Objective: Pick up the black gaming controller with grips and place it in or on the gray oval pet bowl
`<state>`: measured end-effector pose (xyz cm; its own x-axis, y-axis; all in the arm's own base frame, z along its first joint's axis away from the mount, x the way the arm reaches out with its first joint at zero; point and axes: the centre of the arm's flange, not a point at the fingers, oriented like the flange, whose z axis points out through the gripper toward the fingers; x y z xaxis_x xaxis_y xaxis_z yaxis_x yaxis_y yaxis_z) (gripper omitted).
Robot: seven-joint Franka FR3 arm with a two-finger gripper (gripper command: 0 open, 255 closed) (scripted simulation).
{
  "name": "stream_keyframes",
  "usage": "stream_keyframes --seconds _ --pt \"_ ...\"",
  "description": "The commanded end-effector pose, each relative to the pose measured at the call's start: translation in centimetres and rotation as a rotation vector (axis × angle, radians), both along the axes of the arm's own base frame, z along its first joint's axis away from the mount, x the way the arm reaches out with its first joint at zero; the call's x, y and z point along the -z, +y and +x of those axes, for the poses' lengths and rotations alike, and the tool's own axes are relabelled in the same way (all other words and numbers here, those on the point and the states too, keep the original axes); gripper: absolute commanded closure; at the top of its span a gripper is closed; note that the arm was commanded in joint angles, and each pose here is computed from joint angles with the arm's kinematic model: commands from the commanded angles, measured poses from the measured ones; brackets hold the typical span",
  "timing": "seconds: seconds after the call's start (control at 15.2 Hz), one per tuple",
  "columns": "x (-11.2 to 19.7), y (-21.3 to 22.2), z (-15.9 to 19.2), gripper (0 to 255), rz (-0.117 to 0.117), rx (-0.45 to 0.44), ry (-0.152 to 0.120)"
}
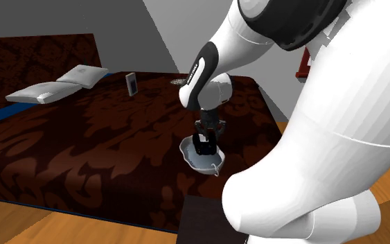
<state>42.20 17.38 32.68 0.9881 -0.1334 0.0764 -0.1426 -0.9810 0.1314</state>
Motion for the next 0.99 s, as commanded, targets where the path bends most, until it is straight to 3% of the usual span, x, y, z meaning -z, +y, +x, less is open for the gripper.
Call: stream_keyframes --seconds 0.0,0.33,0.4,0.73,0.92 --pt "1.4 0.2 -0.4 255 -0.005 -0.007 0.024" --pt "1.4 0.2 -0.4 255 -0.005 -0.007 0.024" --pt "1.6 0.2 -0.1 0 -0.005 -0.007 0.025" --pt "1.4 0.2 -0.4 0 -0.005 -0.007 0.024" --pt "-2.5 0.8 -0.5 0 -0.005 -0.007 0.024"
